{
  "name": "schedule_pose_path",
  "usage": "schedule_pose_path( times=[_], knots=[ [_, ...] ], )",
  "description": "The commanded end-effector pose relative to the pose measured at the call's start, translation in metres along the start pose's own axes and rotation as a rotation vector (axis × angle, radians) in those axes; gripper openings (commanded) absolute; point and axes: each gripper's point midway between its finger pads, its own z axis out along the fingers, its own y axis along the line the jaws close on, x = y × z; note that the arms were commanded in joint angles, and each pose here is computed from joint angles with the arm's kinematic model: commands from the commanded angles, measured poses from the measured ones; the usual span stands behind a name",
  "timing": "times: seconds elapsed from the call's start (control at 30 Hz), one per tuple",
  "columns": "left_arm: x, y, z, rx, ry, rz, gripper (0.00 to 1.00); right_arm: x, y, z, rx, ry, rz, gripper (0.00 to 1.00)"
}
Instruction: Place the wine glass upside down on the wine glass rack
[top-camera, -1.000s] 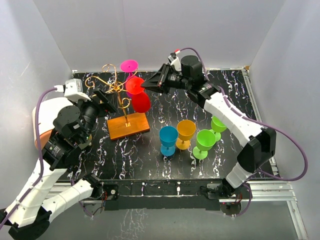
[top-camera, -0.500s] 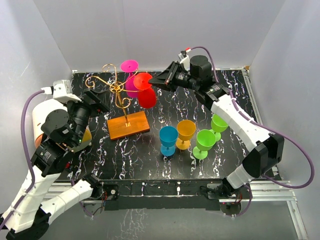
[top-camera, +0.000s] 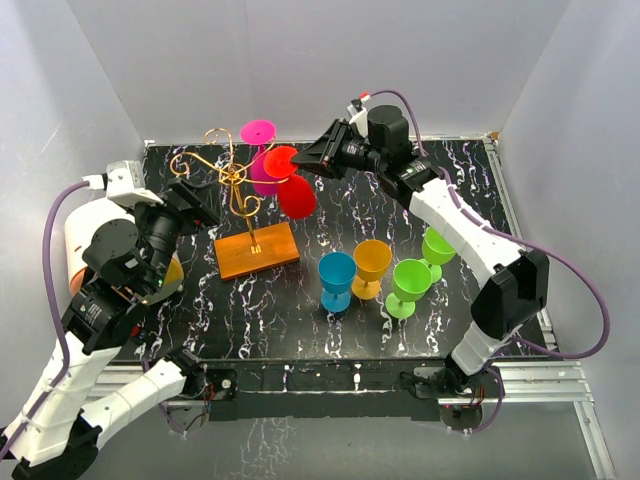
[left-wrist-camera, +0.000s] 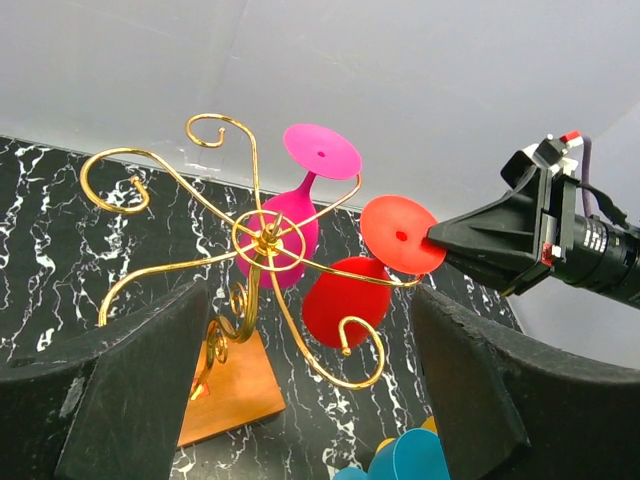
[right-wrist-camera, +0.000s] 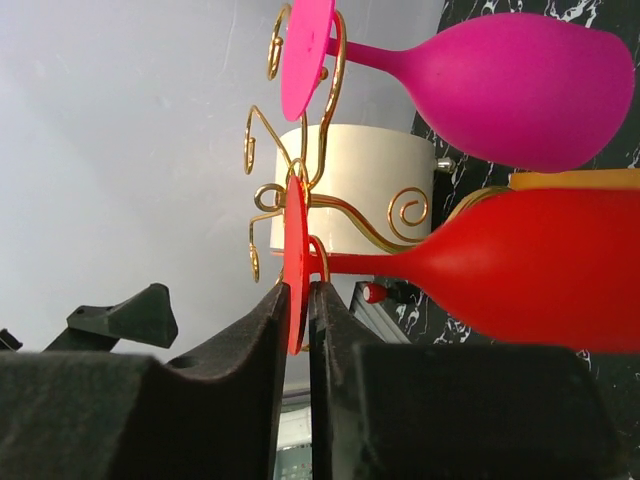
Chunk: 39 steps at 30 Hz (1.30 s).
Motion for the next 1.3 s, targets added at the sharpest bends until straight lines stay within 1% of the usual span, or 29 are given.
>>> schedule_pose_path(
  times=[0.0,0.17,0.3,0.37,0.47,0.57,0.6,0.8,0.9,0.97,1.03,1.07,1.1,1.2,1.27],
  knots=[
    [-0.009,0.003,-0.006,-0.008,-0.025,-0.004,0.81,-0.01,0.028,-0.001,-0.07,-0.012,-0.084,0.16],
    [-0.006,0.001,-0.006,0.005,-0.014,-0.012,0.81,-0.011,0.025,0.0,-0.061,-0.015,-0.087,0.3],
    [0.004,-0.004,-0.004,0.028,0.018,-0.017,0.82,-0.012,0.022,0.0,-0.05,-0.024,-0.099,0.37],
    [0.008,-0.009,-0.003,0.055,0.037,-0.011,0.84,-0.014,0.023,-0.003,-0.041,-0.039,-0.112,0.43],
    [0.016,-0.031,-0.002,0.182,0.071,0.04,0.88,-0.017,0.027,-0.009,-0.043,-0.067,-0.136,0.6],
    [0.024,-0.065,-0.012,0.402,0.111,0.105,0.89,-0.019,0.034,-0.016,-0.066,-0.098,-0.157,0.7],
    [0.027,-0.075,-0.016,0.461,0.123,0.11,0.9,-0.02,0.035,-0.018,-0.066,-0.107,-0.162,0.71],
    [0.033,-0.093,-0.03,0.602,0.139,0.127,0.99,-0.011,0.025,-0.041,-0.052,-0.142,-0.212,0.77],
    [0.036,-0.099,-0.038,0.661,0.132,0.115,0.99,-0.002,0.017,-0.065,-0.035,-0.186,-0.256,0.78],
    [0.041,-0.104,-0.043,0.707,0.145,0.107,0.99,0.003,0.007,-0.082,0.011,-0.214,-0.31,0.78],
    [0.049,-0.112,-0.049,0.768,0.18,0.106,0.99,0.008,-0.009,-0.097,0.084,-0.225,-0.379,0.76],
    [0.055,-0.116,-0.051,0.802,0.206,0.104,0.99,0.012,-0.018,-0.103,0.122,-0.22,-0.404,0.71],
    [0.059,-0.121,-0.053,0.832,0.23,0.098,0.99,0.014,-0.027,-0.108,0.163,-0.22,-0.411,0.65],
    [0.066,-0.134,-0.056,0.907,0.277,0.078,0.97,0.035,-0.043,-0.113,0.246,-0.182,-0.43,0.61],
    [0.061,-0.139,-0.054,0.924,0.26,0.072,0.96,0.048,-0.05,-0.115,0.319,-0.159,-0.458,0.6]
  ],
)
